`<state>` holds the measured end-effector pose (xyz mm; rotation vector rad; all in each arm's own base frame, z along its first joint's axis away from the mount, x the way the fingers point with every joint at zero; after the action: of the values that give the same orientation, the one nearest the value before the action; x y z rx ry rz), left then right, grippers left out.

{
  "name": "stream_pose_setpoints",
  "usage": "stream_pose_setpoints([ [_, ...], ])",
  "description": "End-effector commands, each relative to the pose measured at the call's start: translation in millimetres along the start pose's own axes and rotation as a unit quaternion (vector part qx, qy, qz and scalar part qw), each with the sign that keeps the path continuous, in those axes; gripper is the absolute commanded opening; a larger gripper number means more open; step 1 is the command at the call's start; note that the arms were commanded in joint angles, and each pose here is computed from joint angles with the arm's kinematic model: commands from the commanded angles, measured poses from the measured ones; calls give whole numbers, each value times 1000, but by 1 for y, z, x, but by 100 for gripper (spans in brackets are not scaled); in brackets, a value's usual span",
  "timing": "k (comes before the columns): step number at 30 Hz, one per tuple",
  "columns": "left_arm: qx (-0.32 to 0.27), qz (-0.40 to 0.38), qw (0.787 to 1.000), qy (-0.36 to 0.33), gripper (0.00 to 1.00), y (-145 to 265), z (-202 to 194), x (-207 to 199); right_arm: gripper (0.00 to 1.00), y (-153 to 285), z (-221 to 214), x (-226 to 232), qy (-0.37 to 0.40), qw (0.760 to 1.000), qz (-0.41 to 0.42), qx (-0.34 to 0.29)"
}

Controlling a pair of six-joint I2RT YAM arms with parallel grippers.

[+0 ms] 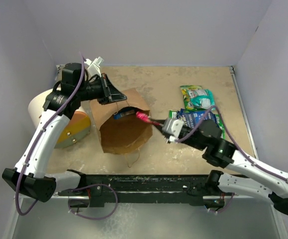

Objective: Take the snacks out of the paper bag
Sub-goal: Take out the snack from the paper bag, then place the snack at the center of the board.

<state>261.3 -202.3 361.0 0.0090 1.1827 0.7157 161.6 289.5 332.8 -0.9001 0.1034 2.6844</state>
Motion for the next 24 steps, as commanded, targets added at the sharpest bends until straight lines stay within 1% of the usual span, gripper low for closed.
stream_pose_setpoints([
  [1, -20, -9, 1000, -15, 0, 4, 11, -8, 0, 44, -30, -82, -113, 939, -296, 136],
  [3, -19, -9, 1000, -17, 0, 5, 10, -9, 0, 76, -56, -115, -148, 855, -444, 222],
  [4, -18, -9, 1000, -16, 0, 6, 9, -9, 0, 89, -69, -125, -157, 821, -479, 266],
  [6, -19, -9, 1000, -17, 0, 8, 8, -10, 0, 104, -98, -138, -195, 770, -514, 323],
  [7, -19, -9, 1000, -18, 0, 8, 8, -10, 0, 115, -116, -140, -212, 742, -530, 351],
  [9, -20, -10, 1000, -18, 0, 10, 7, -11, 0, 133, -151, -139, -245, 696, -542, 402],
  [11, -20, -12, 1000, -19, 0, 11, 6, -13, 0, 145, -182, -131, -265, 666, -527, 457],
  [12, -19, -13, 1000, -18, 0, 12, 6, -13, 0, 154, -196, -121, -267, 646, -515, 497],
  [15, -17, -15, 1000, -17, 0, 11, 6, -13, 0, 169, -227, -106, -248, 601, -491, 580],
  [17, -14, -16, 1000, -16, 0, 10, 5, -13, 0, 179, -242, -100, -221, 577, -485, 619],
  [18, -14, -17, 1000, -15, 0, 10, 5, -13, 0, 182, -249, -99, -207, 571, -483, 630],
  [21, -11, -22, 1000, -14, 0, 9, 5, -15, 6, 185, -264, -95, -186, 560, -473, 655],
  [22, -10, -23, 1000, -14, 0, 10, 5, -15, 9, 184, -267, -94, -185, 557, -469, 660],
  [24, -8, -23, 1000, -13, 0, 10, 4, -15, 19, 178, -273, -90, -195, 558, -453, 667],
])
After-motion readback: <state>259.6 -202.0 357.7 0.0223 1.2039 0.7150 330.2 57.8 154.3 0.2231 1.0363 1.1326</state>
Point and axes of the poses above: each gripper's point midway between its finger pads, its own y axis back along the fingers, its own x axis along the line the jaws close on, z = x × y, the point moved 2 cm from there along y, back along the fingers, and after that the axes turned 6 degrees about y, right-handed, at the moved point
